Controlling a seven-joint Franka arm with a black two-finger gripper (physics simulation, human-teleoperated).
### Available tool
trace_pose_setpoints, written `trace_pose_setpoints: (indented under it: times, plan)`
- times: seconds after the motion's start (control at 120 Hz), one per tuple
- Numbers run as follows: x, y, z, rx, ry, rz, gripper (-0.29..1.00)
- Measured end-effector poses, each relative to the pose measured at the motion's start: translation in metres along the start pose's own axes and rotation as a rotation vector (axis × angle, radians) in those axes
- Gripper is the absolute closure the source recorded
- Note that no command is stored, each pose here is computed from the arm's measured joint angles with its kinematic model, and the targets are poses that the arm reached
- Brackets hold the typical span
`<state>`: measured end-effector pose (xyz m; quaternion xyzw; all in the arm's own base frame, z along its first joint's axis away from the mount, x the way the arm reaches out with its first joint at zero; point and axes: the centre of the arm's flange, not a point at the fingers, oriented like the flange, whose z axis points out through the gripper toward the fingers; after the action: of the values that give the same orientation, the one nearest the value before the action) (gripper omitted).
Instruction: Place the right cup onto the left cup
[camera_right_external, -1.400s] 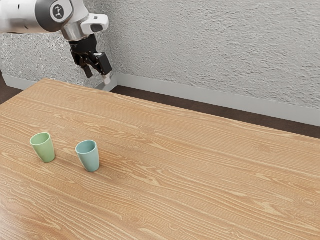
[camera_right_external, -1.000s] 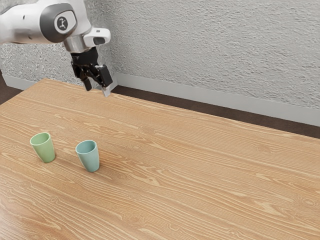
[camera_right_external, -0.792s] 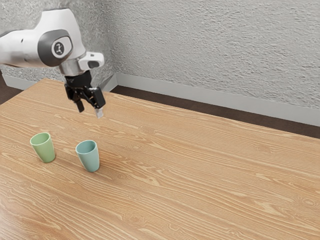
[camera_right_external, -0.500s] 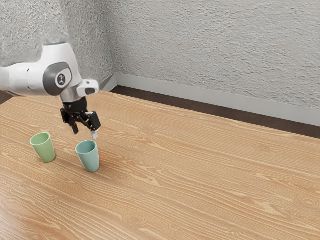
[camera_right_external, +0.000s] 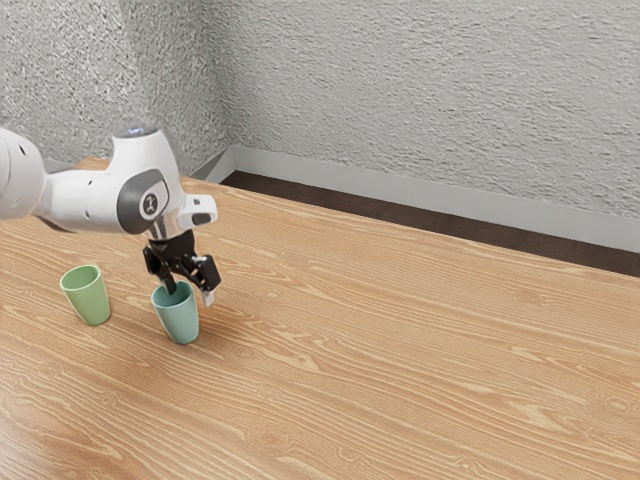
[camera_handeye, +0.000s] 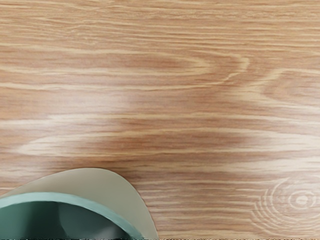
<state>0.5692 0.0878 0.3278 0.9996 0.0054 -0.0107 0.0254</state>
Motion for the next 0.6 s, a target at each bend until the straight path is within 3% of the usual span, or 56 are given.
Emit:
trace_pose_setpoints:
  times: [0.192, 0.392, 0.6]
  plan:
    - [-0.003, -0.001, 0.015, 0.0, -0.016, -0.004, 0.01]
    - [-0.002, -0.001, 0.011, 0.002, -0.007, -0.004, 0.49]
    - [-0.003, 0.001, 0.013, 0.001, -0.013, 0.003, 0.7]
